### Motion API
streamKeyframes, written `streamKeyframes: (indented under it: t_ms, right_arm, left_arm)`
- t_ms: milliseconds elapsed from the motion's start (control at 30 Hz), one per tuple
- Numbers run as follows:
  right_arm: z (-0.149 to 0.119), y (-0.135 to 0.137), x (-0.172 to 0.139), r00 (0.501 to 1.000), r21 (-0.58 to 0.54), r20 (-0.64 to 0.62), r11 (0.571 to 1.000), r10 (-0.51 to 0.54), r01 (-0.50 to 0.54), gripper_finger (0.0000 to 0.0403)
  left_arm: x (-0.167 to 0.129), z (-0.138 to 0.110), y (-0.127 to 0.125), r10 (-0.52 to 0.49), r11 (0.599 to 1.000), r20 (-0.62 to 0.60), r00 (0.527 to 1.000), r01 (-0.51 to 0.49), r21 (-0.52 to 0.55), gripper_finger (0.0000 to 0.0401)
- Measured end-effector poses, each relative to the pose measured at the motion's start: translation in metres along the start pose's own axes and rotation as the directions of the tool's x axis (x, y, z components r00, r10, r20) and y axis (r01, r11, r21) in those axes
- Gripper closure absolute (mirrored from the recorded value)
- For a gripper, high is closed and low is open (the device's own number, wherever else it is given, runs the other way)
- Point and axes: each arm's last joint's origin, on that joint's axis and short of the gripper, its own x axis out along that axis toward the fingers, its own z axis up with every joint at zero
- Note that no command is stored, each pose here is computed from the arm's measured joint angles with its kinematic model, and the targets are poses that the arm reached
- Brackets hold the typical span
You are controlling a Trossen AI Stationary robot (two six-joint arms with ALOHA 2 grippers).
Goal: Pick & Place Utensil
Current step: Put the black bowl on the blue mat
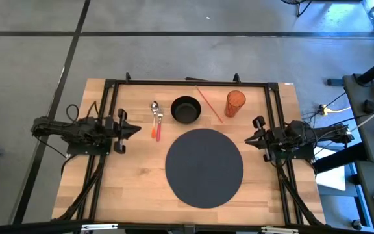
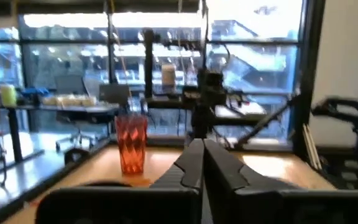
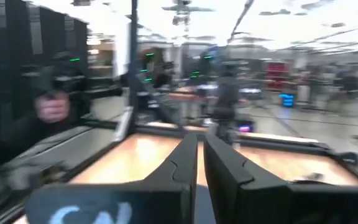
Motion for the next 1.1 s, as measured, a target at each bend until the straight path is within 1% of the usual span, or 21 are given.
streamKeyframes:
  t_ms: [133,200,300,433,500,667,800,867,933,967,1033,1100]
  right_arm:
    - [0.0,-0.004,0.0,0.991,0.011,-0.009,0.991,-0.134,0.135,0.0373]
    - [-0.001,-0.005,0.0,0.986,0.009,-0.018,0.986,-0.167,0.167,0.0373]
    - [-0.005,-0.004,0.0,0.985,0.013,-0.055,0.987,-0.161,0.162,0.0374]
    - [-0.008,-0.004,-0.001,0.983,0.041,-0.094,0.986,-0.159,0.164,0.0396]
    - [-0.009,-0.004,-0.001,0.982,0.041,-0.101,0.986,-0.159,0.164,0.0397]
    - [-0.011,-0.005,-0.001,0.976,0.038,-0.121,0.982,-0.18,0.186,0.0399]
    - [-0.011,-0.006,-0.001,0.966,0.032,-0.124,0.972,-0.226,0.232,0.0395]
    - [-0.011,-0.007,-0.001,0.962,0.029,-0.125,0.968,-0.243,0.248,0.0394]
    - [-0.011,-0.007,-0.002,0.96,0.029,-0.125,0.966,-0.25,0.256,0.0393]
    - [-0.011,-0.007,-0.002,0.96,0.029,-0.125,0.966,-0.251,0.256,0.0393]
    - [-0.011,-0.007,-0.002,0.96,0.029,-0.125,0.966,-0.251,0.256,0.0393]
    - [-0.011,-0.007,-0.002,0.96,0.029,-0.124,0.966,-0.251,0.256,0.0392]
  left_arm:
    - [0.001,-0.003,0.0,-0.004,1.0,-0.034,0.999,0.004,0.006,0.0398]
    - [0.002,-0.005,-0.001,-0.004,1.0,-0.052,0.999,0.004,0.01,0.0398]
    - [0.003,-0.008,-0.001,0.005,1.0,-0.088,0.996,-0.003,0.017,0.0398]
    - [0.004,-0.009,0.001,0.075,0.997,-0.095,0.993,-0.073,0.028,0.0398]
    - [0.004,-0.009,0.002,0.103,0.994,-0.095,0.99,-0.1,0.03,0.0398]
    - [0.004,-0.009,0.002,0.107,0.994,-0.094,0.99,-0.105,0.025,0.0398]
    - [0.004,-0.009,0.002,0.112,0.993,-0.096,0.989,-0.11,0.032,0.0398]
    - [0.003,-0.013,0.003,0.126,0.992,-0.131,0.983,-0.122,0.038,0.0398]
    - [0.002,-0.02,0.004,0.15,0.989,-0.2,0.968,-0.149,0.02,0.0398]
    - [0.002,-0.021,0.004,0.162,0.986,-0.207,0.965,-0.166,-0.004,0.0398]
    - [0.004,-0.02,0.005,0.202,0.977,-0.199,0.959,-0.212,-0.031,0.0398]
    - [0.006,-0.017,0.006,0.273,0.955,-0.161,0.948,-0.288,-0.075,0.0398]
